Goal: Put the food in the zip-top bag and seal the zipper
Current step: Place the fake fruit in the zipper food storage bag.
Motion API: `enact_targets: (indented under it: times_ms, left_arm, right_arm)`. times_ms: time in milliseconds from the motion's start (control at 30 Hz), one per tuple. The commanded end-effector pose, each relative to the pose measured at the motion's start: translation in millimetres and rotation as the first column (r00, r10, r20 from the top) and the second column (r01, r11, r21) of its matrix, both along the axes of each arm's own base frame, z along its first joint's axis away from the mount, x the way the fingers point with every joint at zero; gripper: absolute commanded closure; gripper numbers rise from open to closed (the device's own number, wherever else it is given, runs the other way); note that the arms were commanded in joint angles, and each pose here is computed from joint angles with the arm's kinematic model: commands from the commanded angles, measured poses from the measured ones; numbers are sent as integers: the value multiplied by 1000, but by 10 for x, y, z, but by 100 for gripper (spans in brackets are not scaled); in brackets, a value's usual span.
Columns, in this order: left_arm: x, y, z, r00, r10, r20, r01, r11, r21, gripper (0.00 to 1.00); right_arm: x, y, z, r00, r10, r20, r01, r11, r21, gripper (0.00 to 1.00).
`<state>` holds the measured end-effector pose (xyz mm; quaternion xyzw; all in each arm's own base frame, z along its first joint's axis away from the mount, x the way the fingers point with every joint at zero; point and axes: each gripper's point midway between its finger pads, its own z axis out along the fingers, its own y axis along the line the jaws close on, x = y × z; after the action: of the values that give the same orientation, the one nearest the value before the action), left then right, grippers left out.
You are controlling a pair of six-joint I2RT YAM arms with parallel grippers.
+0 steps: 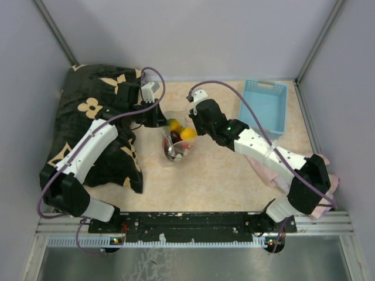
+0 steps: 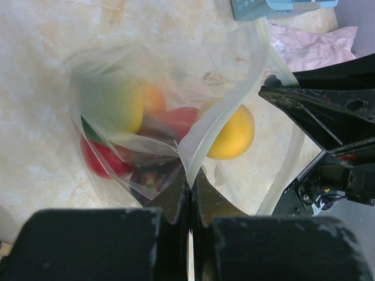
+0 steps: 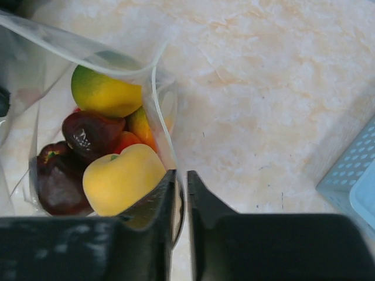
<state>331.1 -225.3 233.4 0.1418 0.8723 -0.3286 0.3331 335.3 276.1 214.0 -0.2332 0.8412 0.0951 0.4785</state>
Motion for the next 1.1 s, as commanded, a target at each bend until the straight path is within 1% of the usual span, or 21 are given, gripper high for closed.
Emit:
enact_targets:
  times_ms: [0,133,267,333,433,533,633,700,733,767,833,900,967,1067]
  left_arm:
    - [-28,-3,195,999,-6,54,8,999,-33,100]
    - [-28,6,215,998,-1,62,3,999,-33,100]
    - [-29,8,228,998,2,65,0,999,-36,100]
    - [-28,8,229,998,5,63,-3,999,-39,100]
    - [-30,-5,205,999,5,53,-3,999,-45,100]
    - [-22,-19,163,999,4,38,-3,999,-47,100]
    - [-21,-30,137,1000,1,27,0,999,-49,100]
    - [-27,-35,144,1000,-1,26,2,999,-52,100]
    - [-32,-34,142,1000,-1,25,3,999,-52,100]
    - [-32,-33,155,1000,0,28,2,999,-55,100]
    - [-31,-31,159,1000,3,30,-1,998,-55,100]
    - [-28,-30,154,1000,4,29,-2,998,-55,100]
    - [-29,-37,139,1000,3,22,-2,998,-56,100]
    - [-27,-34,127,1000,9,14,-9,998,-58,100]
  right_arm:
    - [151,24,659,990,-17,138,11,999,44,100]
    - [170,132,1049,981,27,193,-44,995,85,100]
    - [145,324,1252,972,102,213,-132,982,135,100]
    - [198,363,1195,976,99,196,-124,985,116,100]
    - [228,427,987,983,112,143,-125,988,90,100]
    - [256,449,868,985,104,135,-117,989,93,100]
    - [256,438,850,986,101,132,-113,990,88,100]
    - [266,404,869,987,85,138,-97,992,82,93]
    - [253,392,888,986,84,140,-97,992,83,88]
    - [241,372,917,986,81,143,-94,992,88,80]
    - [196,338,983,986,74,150,-91,990,108,67]
    - [125,310,1033,985,75,152,-95,987,129,58]
    - [34,282,1087,984,72,161,-96,984,149,52]
    - [-141,266,1096,983,72,168,-101,979,176,51]
